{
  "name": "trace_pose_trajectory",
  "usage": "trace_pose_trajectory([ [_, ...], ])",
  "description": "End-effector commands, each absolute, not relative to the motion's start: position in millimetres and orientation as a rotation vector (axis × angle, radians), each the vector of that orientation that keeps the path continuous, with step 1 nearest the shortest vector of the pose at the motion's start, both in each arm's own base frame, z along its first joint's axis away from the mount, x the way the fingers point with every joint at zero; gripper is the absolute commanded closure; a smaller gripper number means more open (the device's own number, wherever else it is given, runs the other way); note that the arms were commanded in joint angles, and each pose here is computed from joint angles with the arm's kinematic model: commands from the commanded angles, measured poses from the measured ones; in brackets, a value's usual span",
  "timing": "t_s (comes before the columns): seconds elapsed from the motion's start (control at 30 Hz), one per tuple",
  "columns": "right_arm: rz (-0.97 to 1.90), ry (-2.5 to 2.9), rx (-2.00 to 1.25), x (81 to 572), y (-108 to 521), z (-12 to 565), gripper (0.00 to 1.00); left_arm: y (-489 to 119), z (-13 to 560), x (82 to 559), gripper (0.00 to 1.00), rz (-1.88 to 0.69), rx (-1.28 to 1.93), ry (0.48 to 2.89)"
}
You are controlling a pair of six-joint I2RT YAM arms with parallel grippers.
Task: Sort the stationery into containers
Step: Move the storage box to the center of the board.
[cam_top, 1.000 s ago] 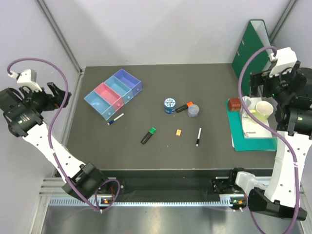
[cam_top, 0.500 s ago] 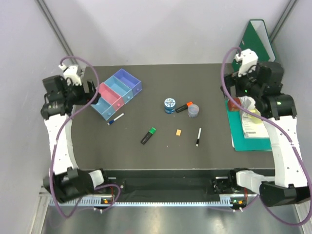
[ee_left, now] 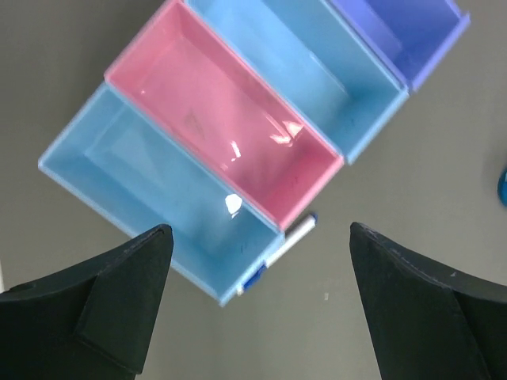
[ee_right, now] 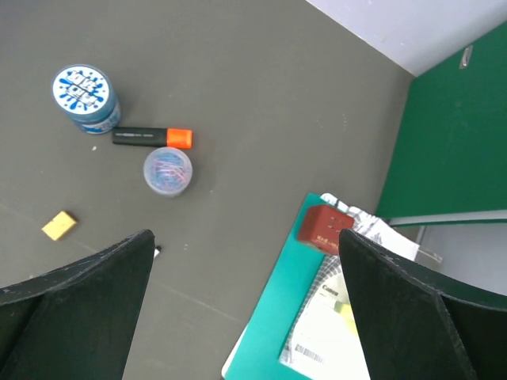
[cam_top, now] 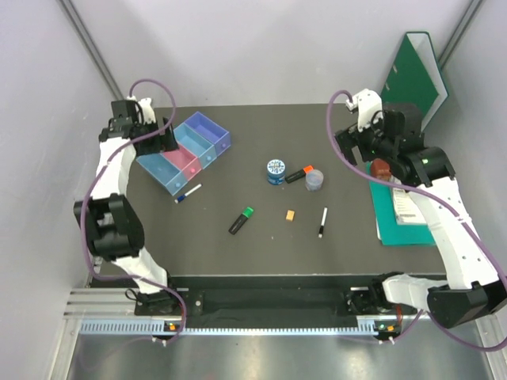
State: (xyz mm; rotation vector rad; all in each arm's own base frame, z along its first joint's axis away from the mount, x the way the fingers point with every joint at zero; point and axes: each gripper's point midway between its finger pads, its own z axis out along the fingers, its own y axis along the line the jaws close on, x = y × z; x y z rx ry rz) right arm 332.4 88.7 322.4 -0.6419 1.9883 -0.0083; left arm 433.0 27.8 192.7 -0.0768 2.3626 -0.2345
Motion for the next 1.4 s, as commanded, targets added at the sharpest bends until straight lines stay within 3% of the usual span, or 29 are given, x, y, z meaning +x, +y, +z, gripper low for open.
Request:
trace_pose_trajectory([
  [0.0, -0.068, 1.943, -0.649, 329, 84, 325, 0.0, 35, 216, 476, 0.03, -0.251, -0.184, 2.276],
  [0.37, -0.078, 1.989, -0.659, 318, 80, 302, 0.0, -3, 172, 538, 0.06, -0.286, -0.079, 2.327],
  [0.9, -0.054, 1.996, -0.648, 321, 83, 302, 0.0, -15, 122, 534, 0.1, -0.245, -0.05, 2.433],
  [1.37, -0.032, 2.01, -0.645, 320, 86, 299, 0.0, -20, 68, 544, 0.19, -0.155, 0.032, 2.505],
])
